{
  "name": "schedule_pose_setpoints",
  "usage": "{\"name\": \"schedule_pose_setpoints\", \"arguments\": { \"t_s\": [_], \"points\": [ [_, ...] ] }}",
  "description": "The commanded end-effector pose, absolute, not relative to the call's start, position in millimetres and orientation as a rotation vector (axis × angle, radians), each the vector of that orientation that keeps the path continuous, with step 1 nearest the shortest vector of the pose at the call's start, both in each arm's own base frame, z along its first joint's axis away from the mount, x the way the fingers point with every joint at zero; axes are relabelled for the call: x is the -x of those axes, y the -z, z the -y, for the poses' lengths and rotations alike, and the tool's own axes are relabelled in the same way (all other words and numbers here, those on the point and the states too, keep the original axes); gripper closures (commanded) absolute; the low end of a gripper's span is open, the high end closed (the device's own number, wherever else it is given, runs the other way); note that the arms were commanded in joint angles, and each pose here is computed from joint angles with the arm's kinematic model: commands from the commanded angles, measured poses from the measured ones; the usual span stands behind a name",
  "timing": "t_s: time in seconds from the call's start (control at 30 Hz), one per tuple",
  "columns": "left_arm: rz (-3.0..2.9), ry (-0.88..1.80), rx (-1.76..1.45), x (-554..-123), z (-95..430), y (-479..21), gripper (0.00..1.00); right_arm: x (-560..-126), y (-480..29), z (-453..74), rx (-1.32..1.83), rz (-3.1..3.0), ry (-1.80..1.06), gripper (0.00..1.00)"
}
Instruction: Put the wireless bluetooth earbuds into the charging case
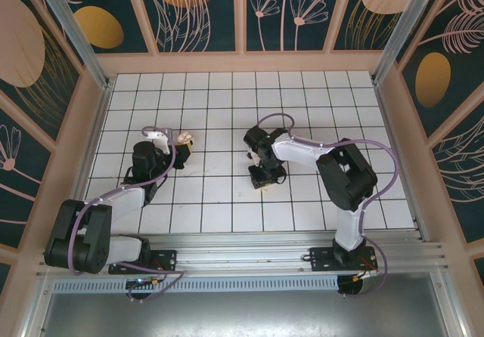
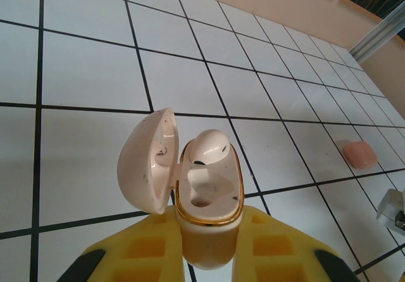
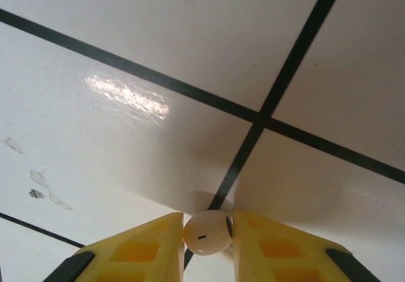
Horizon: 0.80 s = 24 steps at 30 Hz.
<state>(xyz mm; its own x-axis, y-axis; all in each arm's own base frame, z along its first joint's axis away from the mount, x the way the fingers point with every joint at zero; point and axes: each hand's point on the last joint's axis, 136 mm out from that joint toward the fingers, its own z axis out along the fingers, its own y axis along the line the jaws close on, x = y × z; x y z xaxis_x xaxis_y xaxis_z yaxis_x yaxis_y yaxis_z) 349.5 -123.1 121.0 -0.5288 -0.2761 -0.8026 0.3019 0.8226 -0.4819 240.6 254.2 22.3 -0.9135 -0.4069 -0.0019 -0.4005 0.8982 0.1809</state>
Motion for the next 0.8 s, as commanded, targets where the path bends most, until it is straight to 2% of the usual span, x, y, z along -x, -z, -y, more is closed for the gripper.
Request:
{"name": "schedule_pose_setpoints", "arguments": {
  "t_s": [0.0, 0.2, 0.4, 0.77],
  "points": [
    [-1.933, 0.73, -0.073, -353.3, 127.2, -140.4, 0.9, -246.1, -38.2, -257.1, -0.607, 3.101, 0.338, 0.76],
    [-1.807, 0.759, -0.258, -334.7, 157.5, -154.6, 0.9, -265.1, -63.6, -266.9, -0.479, 3.205, 0.658, 0.78],
    [-1.662, 0.763, -0.447, -313.1, 189.8, -165.5, 0.9, -293.0, -121.2, -274.8, -0.36, 3.297, 1.177, 0.79],
    [-1.422, 0.754, -0.725, -291.0, 252.3, -178.1, 0.9, -303.1, -213.9, -294.7, -0.583, 3.266, 1.829, 0.79]
  ]
}}
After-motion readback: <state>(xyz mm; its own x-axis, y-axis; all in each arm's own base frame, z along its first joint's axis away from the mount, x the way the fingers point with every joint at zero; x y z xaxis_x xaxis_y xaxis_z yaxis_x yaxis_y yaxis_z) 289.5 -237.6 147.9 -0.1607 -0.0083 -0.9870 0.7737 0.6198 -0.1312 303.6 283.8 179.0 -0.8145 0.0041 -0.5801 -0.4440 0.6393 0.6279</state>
